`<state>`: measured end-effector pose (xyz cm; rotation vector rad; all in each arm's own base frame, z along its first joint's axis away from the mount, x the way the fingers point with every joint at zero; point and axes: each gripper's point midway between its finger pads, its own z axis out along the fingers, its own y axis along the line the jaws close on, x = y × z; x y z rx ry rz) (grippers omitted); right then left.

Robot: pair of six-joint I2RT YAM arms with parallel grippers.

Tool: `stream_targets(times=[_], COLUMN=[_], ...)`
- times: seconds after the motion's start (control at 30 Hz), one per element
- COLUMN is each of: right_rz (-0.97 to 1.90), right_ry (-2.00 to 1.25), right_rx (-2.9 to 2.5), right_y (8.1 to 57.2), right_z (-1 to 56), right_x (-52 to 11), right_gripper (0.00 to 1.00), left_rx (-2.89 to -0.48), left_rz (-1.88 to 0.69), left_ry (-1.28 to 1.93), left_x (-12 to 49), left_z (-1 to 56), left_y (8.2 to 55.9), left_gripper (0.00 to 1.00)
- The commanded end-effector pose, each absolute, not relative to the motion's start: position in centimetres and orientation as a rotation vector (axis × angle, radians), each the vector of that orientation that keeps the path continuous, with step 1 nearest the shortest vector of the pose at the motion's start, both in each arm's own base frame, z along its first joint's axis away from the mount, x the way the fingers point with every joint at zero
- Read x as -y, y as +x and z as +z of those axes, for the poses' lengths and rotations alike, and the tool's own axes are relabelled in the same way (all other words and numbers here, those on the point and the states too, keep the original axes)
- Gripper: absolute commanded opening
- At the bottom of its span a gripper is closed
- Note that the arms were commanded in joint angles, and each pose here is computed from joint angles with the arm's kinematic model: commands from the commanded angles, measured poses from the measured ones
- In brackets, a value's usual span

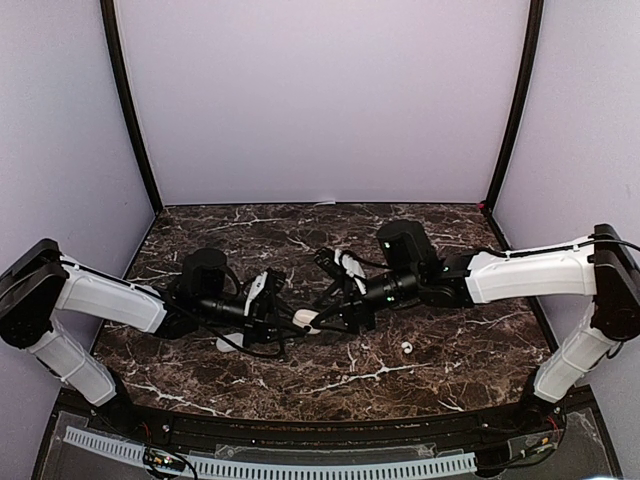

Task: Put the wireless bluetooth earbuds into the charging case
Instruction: Open the charging case, then pick up the right earbud from the center of the board.

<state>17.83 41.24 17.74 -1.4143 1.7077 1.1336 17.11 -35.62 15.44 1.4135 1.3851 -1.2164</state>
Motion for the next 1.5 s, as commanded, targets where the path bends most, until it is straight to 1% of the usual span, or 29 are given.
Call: stream_targets(times=[0.0,0.1,0.57,0.77,0.83,0.9,1.0,1.03,1.07,1.1,1.17,1.27,1.33,1.47], right_rz=[1.082,1.086,1.092,1.067,0.982,0.882,0.706,0.661,0.642,0.622,0.588,0.601,0.627,0.710], right_ry=[-1.237,-1.212,-1.214,-1.116,-1.008,-0.919,-0.805,-0.783,-0.774,-0.794,-0.820,-0.861,-0.867,-0.876], right_rx=[-1.758,-1.780,-1.770,-1.831,-1.893,-1.955,-2.038,-2.058,-2.068,-2.111,-2.164,-2.144,-2.111,-2.009], right_y=[21.7,22.4,22.2,24.0,25.9,27.9,30.5,31.1,31.5,31.6,31.9,31.1,30.5,29.2], right_z=[18.0,18.0,18.0,17.5,17.1,16.3,14.9,14.4,14.4,13.0,11.8,10.2,9.7,9.3], right_x=[-40.6,-40.3,-39.5,-38.3,-37.4,-36.4,-34.7,-34.2,-33.9,-33.8,-33.6,-33.3,-33.1,-33.2], right_gripper=[0.52,0.51,0.51,0.51,0.54,0.60,0.78,0.81,0.83,0.83,0.79,0.71,0.65,0.59], left_rx=[-1.303,-1.311,-1.371,-1.431,-1.452,-1.473,-1.498,-1.508,-1.514,-1.524,-1.537,-1.540,-1.540,-1.543], left_rz=[-1.312,-1.317,-1.325,-1.348,-1.361,-1.370,-1.373,-1.375,-1.370,-1.368,-1.363,-1.355,-1.360,-1.363], left_ry=[1.492,1.495,1.468,1.404,1.374,1.340,1.285,1.272,1.260,1.252,1.241,1.227,1.222,1.219], left_x=[35.5,35.5,35.4,34.6,34.1,33.5,32.5,32.3,32.1,31.9,31.7,31.4,31.2,30.9], left_z=[15.9,15.6,14.9,14.7,14.8,14.9,15.3,15.3,15.4,15.4,15.4,15.4,15.4,15.3], left_y=[14.8,14.8,15.0,15.3,15.5,15.9,16.6,16.8,17.0,17.1,17.3,17.4,17.3,17.1], left_gripper=[0.18,0.18,0.18,0.18,0.18,0.18,0.18,0.18,0.18,0.18,0.18,0.18,0.18,0.18])
